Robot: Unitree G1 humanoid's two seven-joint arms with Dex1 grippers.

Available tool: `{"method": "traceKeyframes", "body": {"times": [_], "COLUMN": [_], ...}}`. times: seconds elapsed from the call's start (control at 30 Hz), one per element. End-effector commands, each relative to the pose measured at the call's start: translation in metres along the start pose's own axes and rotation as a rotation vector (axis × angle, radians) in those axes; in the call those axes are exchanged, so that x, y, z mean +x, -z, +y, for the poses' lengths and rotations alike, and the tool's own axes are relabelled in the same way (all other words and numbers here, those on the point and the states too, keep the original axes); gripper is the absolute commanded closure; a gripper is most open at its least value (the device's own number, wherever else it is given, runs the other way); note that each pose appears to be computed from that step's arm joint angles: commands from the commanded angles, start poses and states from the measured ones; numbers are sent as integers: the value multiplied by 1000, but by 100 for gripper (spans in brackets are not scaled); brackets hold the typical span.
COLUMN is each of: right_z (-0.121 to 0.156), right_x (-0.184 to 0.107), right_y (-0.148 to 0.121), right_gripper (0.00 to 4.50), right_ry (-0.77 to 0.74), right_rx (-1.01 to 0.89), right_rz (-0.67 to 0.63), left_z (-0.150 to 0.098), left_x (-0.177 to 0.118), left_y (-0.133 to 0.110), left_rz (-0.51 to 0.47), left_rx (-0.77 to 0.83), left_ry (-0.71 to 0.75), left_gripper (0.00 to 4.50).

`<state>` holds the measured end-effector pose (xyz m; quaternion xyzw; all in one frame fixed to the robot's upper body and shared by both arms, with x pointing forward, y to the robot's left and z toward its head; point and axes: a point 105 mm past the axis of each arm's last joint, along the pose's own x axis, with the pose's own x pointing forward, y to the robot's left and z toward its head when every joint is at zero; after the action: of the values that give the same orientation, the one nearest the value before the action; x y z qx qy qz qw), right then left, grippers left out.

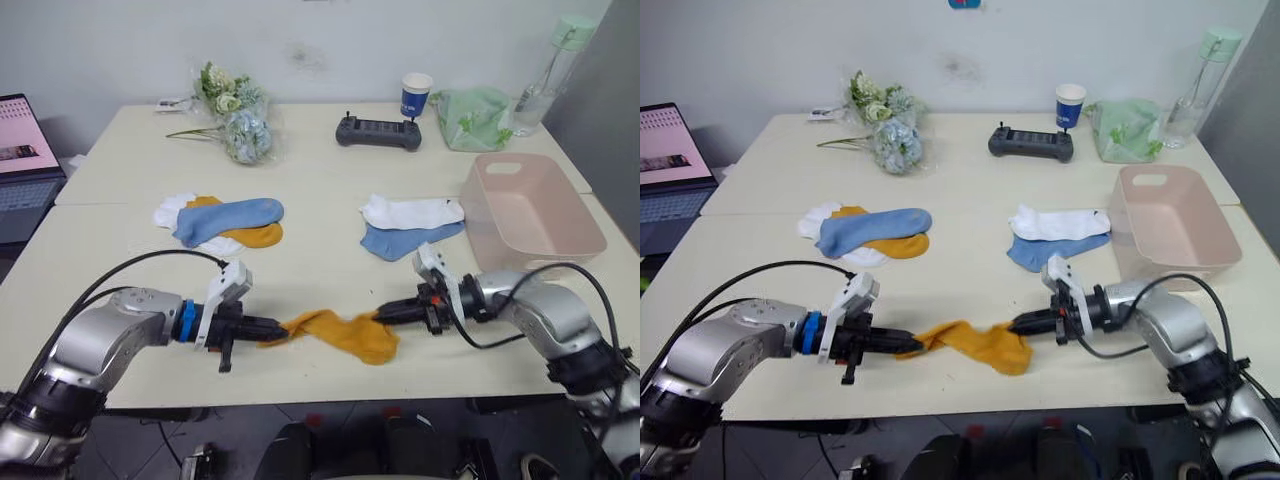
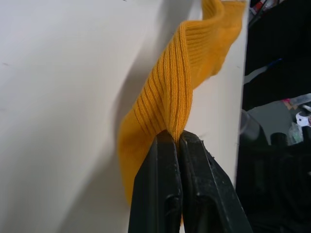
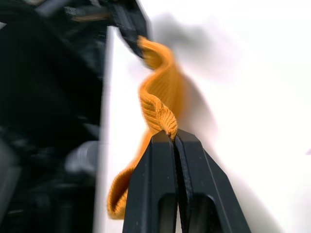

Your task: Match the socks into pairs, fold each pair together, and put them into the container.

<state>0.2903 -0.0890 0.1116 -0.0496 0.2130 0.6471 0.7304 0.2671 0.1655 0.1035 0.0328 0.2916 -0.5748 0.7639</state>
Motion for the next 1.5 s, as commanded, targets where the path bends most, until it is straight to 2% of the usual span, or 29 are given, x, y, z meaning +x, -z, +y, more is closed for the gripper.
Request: {"method": "traceKeyframes", "body": {"times": [0.03, 0.3, 0.37, 0.47, 0.53, 0.67, 0.73, 0.9, 1.0, 1.13, 1.37, 1.4, 1.47, 1.5], "right_z": [-13, -35, -38, -43, -49, -51, -43, -24, -23, -20, -18, -18, -19, -18], "right_x": [1, 6, 7, 0, -9, -31, -37, -39, -36, -22, -7, -6, -5, -5], "right_y": [-10, -21, -22, -24, -27, -35, -27, 4, 13, 16, 15, 15, 17, 17], "right_gripper": [448, 448, 450, 376, 307, 164, 162, 162, 162, 162, 162, 162, 200, 222], "right_ry": [16, 66, 84, 127, 173, 248, 251, 285, 331, 344, 330, 327, 331, 328], "right_rx": [-78, -172, -187, -196, -200, -153, -119, -33, -8, 4, 5, 4, -3, -5], "right_rz": [5, 13, 9, -15, -35, -107, -111, -98, -103, -119, -136, -135, -131, -130], "left_z": [14, 43, 46, 56, 64, 73, 70, 40, 26, 25, 30, 30, 27, 26], "left_x": [-2, -3, 0, -1, -6, -25, -33, -35, -31, -25, -20, -19, -18, -18], "left_y": [-5, -9, -13, -20, -23, -32, -28, -9, 8, 27, 34, 33, 33, 34], "left_rz": [12, 36, 17, -8, -35, -157, -198, -299, -286, -259, -273, -282, -279, -274], "left_rx": [43, 93, 119, 153, 164, 128, 118, 3, -55, -99, -130, -134, -138, -137], "left_ry": [-23, -68, -73, -127, -187, -312, -360, -364, -383, -444, -483, -480, -461, -456], "left_gripper": [450, 450, 405, 322, 256, 123, 61, 61, 61, 61, 61, 79, 114, 146]}}
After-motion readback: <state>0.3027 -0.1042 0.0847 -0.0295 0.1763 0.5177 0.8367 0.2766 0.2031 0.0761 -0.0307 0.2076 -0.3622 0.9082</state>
